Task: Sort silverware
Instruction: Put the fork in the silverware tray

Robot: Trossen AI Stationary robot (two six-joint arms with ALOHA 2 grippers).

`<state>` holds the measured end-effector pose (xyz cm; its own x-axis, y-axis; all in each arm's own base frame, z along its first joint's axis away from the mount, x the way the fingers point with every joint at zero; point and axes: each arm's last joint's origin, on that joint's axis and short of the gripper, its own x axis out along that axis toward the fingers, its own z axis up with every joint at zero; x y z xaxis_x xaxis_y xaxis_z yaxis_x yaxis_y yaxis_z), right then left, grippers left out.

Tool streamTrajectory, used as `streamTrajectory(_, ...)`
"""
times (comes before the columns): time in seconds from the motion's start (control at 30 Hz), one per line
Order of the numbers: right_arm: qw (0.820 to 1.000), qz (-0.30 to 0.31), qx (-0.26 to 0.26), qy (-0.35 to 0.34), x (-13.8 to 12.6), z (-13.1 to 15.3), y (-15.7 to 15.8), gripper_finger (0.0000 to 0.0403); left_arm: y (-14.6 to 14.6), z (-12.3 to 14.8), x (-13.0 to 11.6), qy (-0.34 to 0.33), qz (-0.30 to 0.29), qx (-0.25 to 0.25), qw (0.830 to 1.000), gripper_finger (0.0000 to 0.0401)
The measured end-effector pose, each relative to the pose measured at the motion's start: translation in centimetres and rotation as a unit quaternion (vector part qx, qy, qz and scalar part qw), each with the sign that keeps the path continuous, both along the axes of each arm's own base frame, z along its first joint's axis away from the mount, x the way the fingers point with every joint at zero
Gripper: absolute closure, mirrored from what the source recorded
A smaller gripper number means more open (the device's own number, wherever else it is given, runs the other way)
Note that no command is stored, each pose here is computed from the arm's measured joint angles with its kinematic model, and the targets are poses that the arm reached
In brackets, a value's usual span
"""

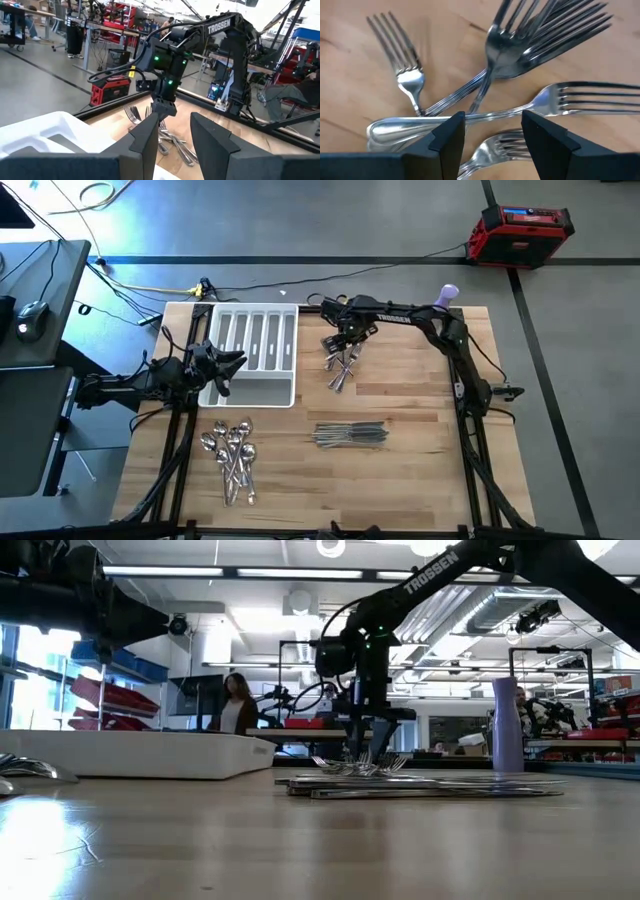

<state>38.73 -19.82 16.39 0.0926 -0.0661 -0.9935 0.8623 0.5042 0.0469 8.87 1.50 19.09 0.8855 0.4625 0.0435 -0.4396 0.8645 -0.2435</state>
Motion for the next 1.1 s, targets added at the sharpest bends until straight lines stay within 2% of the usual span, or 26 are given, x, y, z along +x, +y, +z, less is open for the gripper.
streamTrajectory(0.13,1.0,0.0,0.008,0.017,-0.3,0.0,0.2,0.0222,0.0,0.0,0.0,0.0,0.0,0.0,1.0,0.0304)
streamTrajectory(0.37,0.992,0.027,0.001,0.123,-1.6,0.0,1.5,0.0222,0.0,0.0,0.0,0.0,0.0,0.0,1.0,0.0304)
streamTrajectory(0.47,0.989,0.042,-0.008,0.14,-1.7,0.0,1.7,0.0222,0.0,0.0,0.0,0.0,0.0,-0.002,1.0,0.0304)
streamTrajectory(0.57,0.992,0.035,-0.001,0.119,-1.5,0.0,1.6,0.0222,0.0,0.0,0.0,-0.001,0.0,-0.003,1.0,0.0304)
streamTrajectory(0.8,0.999,-0.043,0.017,0.029,-0.6,-0.1,0.3,0.0222,0.0,0.0,0.0,-0.001,0.0,-0.003,1.0,0.0304)
streamTrajectory(1.1,0.992,-0.12,0.031,0.002,-0.9,0.0,-1.0,0.0222,0.0,0.0,0.0,-0.006,-0.001,-0.011,1.0,0.0304)
